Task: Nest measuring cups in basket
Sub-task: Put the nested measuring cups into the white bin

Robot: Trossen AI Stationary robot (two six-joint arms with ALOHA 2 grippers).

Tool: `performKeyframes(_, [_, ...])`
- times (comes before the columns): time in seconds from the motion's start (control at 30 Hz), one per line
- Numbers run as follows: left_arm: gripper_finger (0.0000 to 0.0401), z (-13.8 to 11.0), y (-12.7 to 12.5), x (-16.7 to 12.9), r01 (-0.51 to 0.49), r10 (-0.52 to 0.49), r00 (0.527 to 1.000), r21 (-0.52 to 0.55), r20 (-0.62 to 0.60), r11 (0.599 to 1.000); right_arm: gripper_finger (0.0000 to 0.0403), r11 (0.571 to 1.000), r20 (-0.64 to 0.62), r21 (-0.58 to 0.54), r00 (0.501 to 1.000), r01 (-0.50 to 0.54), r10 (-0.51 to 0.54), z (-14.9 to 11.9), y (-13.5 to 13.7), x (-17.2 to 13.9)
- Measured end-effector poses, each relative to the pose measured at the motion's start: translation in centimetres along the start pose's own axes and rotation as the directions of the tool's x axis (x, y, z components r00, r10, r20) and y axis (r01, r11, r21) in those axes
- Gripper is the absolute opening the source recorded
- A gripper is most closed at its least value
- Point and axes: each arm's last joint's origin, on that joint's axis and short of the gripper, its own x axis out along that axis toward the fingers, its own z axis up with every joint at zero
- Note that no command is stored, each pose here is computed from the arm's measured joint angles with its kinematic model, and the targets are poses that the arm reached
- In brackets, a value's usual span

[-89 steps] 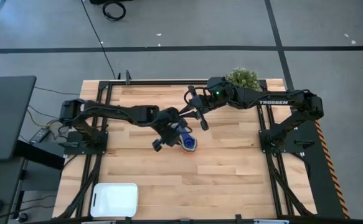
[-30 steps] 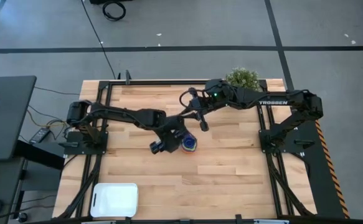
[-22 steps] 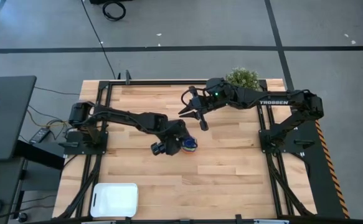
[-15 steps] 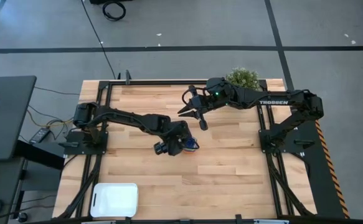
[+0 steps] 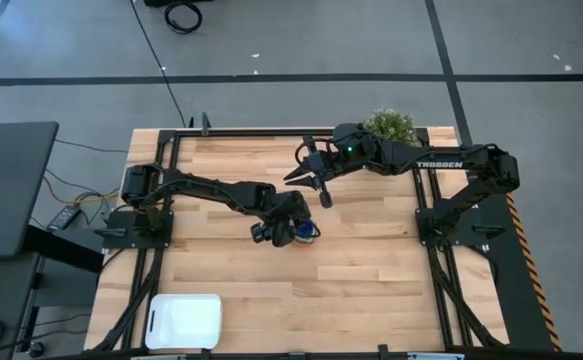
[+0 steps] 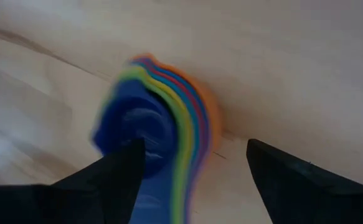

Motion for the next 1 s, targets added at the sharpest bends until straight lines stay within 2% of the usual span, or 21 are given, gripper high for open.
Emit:
performKeyframes(0.17, [0.0289,-0.3,0.1,1.5,-0.005,0.005,1.000,0.011,-0.002,1.000,0.0057,1.000,0.009,-0.004,1.000,0.003,-0.003,0.1,0.0,0.0])
performKeyframes(0.3, [0.0289,-0.4,0.1,2.1,-0.009,0.011,1.000,0.068,-0.023,0.998,0.0057,1.000,0.022,-0.009,1.000,0.007,-0.006,0.2,-0.1,0.0])
performKeyframes(0.83, [0.0289,-1.8,0.3,2.0,0.019,-0.006,0.999,0.298,-0.044,0.954,0.0057,1.000,0.034,-0.014,0.999,0.011,-0.010,0.3,-0.1,0.0])
performKeyframes(1.0, [0.0289,-1.8,0.3,2.0,0.020,-0.008,0.999,0.326,-0.037,0.945,0.0057,1.000,0.036,-0.015,0.999,0.011,-0.010,0.3,-0.1,0.0])
